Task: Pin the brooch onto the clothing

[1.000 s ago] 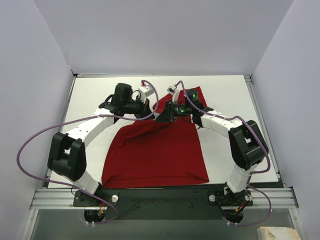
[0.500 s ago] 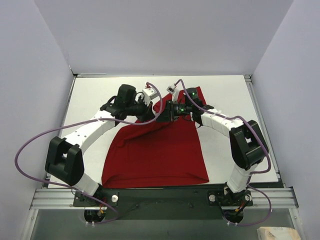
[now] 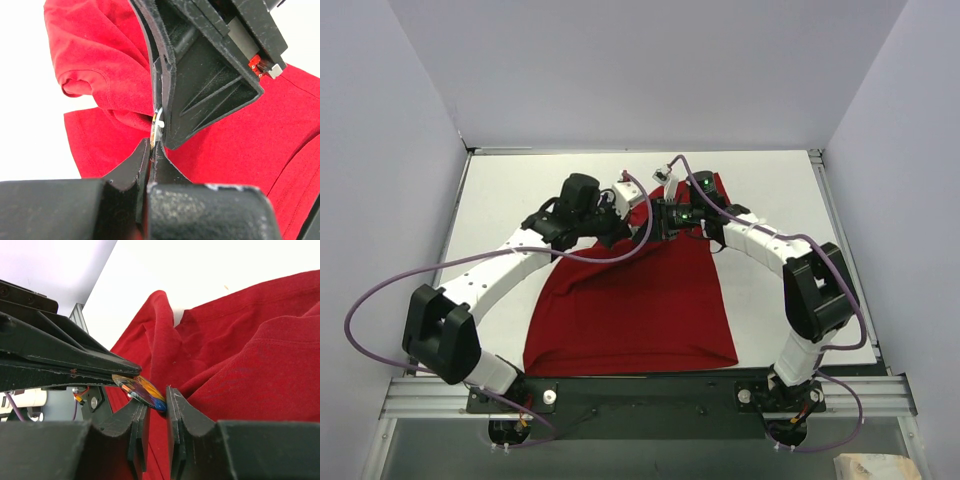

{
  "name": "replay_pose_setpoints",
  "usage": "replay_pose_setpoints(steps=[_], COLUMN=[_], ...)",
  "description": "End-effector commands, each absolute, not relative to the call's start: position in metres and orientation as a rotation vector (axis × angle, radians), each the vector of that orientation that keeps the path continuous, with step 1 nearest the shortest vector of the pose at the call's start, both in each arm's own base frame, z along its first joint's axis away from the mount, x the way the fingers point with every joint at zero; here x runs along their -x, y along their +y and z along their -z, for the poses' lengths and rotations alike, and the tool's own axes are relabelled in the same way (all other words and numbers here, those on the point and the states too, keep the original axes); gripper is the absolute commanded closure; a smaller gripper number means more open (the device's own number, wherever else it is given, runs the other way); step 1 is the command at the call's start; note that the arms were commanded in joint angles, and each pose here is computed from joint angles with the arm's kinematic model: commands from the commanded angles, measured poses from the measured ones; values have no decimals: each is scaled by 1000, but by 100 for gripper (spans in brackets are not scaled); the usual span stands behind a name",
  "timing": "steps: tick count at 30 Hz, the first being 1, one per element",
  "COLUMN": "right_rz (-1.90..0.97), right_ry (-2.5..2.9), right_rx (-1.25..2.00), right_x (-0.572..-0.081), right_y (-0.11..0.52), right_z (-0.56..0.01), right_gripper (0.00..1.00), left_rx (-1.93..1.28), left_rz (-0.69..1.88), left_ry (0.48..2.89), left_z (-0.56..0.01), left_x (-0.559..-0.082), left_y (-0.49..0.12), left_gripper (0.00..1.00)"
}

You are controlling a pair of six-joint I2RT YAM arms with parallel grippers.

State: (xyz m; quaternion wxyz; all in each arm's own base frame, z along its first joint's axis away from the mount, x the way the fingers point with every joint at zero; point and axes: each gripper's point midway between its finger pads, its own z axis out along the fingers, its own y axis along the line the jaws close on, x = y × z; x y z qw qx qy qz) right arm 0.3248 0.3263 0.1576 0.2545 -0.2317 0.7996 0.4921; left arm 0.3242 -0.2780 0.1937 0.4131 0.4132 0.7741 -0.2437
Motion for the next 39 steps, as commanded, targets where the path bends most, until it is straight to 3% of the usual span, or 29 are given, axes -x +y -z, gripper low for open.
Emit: replay_pose_setpoints(steps=[1, 39], right_rz=[-1253, -1318], right_ry=[2053, 1983], right_rx=[601, 416], right_x=[-340, -358], right_y=[340, 326], right_z=[-192, -204], right_gripper=[100, 100], left_rx=[-1165, -916], left_rz=[843, 643], left_ry=[1619, 1542], left_z=[-263, -263], left_x=[-273, -276], left_y=[-325, -276], left_gripper=[100, 100])
